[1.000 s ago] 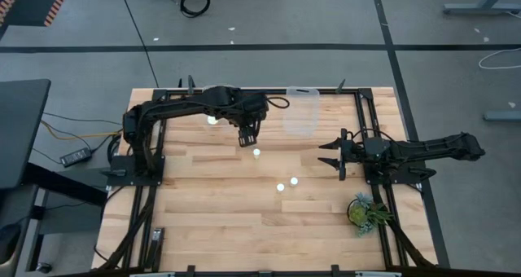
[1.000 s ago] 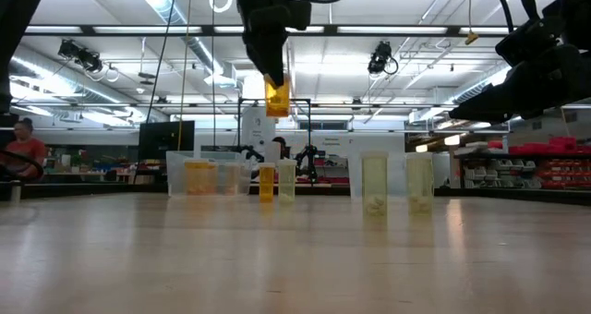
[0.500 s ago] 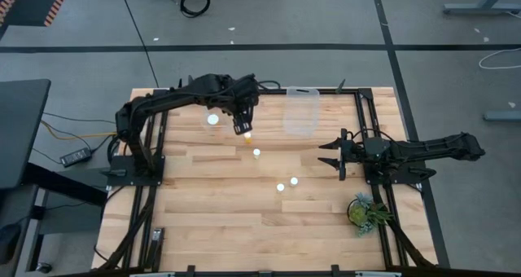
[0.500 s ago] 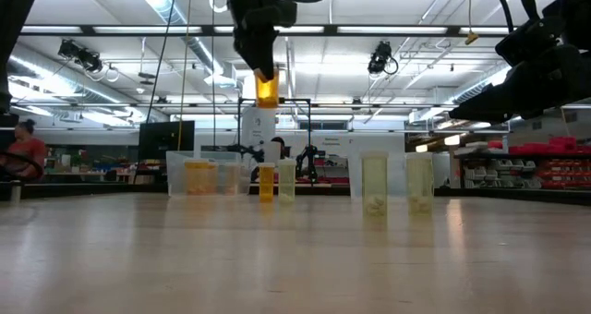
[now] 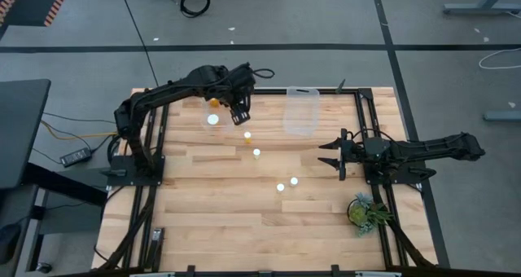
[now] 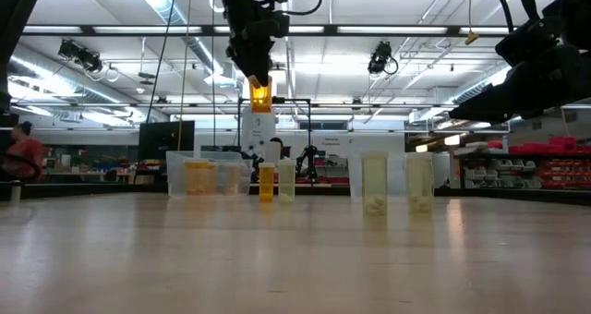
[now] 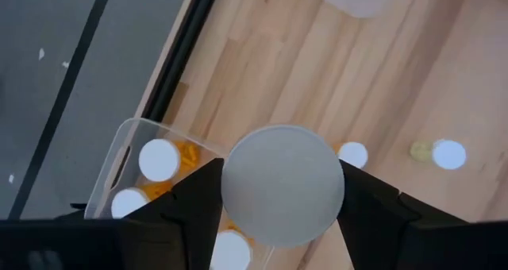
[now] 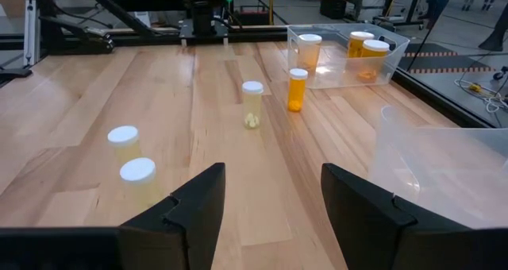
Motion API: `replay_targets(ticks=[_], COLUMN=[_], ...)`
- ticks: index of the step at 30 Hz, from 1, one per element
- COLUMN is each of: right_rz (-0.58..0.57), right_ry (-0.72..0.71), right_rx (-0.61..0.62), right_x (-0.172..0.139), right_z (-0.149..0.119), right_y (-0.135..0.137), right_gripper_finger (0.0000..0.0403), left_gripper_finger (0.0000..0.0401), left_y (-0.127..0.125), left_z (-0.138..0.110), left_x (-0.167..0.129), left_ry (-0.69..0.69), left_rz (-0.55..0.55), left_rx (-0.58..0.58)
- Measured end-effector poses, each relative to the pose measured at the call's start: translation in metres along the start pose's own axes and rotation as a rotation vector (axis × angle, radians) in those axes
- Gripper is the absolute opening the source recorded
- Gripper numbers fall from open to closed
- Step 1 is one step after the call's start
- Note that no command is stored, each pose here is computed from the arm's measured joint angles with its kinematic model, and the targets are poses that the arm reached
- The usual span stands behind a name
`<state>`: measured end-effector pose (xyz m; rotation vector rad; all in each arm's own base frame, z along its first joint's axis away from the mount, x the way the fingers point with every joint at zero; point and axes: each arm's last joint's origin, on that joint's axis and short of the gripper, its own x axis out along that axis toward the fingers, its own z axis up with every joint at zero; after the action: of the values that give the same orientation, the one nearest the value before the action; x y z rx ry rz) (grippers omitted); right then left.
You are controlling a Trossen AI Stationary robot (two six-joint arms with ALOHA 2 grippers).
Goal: Pick and place medicine bottles into bin by pill shape (circle, oval)
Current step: Put the orange capsule bottle into the left transparent bin
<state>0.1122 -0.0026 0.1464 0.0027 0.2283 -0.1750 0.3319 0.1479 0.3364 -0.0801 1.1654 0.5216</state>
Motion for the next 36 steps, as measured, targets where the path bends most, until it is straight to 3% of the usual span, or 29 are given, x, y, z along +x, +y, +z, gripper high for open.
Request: replay_targets(ticks=[5,18,28,36], right_rz=[0.0,0.0,0.0,0.0], right_ry=[0.0,0.0,0.0,0.0], right_rx=[0.0,0.0,0.0,0.0], right_x=[0.0,0.0,0.0,0.0], right_z=[0.0,0.0,0.0,0.0], right_y=[0.0,0.0,0.0,0.0], right_gripper_finger=[0.0216,0.0216,0.0216,0.0216], left_gripper_finger=[0.0218,0.0219,0.0215,0.0217], left_y=[0.008,0.025,0.04,0.036], left_z=[-0.001,-0.029,-0.038,-0.05], left_x=[0.004,0.053,0.07,0.09], left_ry=[0.003,0.155,0.161,0.177], left_rz=[0.01,0.03,0.048,0.047], left_rx=[-0.029,-0.06,-0.112,-0.113])
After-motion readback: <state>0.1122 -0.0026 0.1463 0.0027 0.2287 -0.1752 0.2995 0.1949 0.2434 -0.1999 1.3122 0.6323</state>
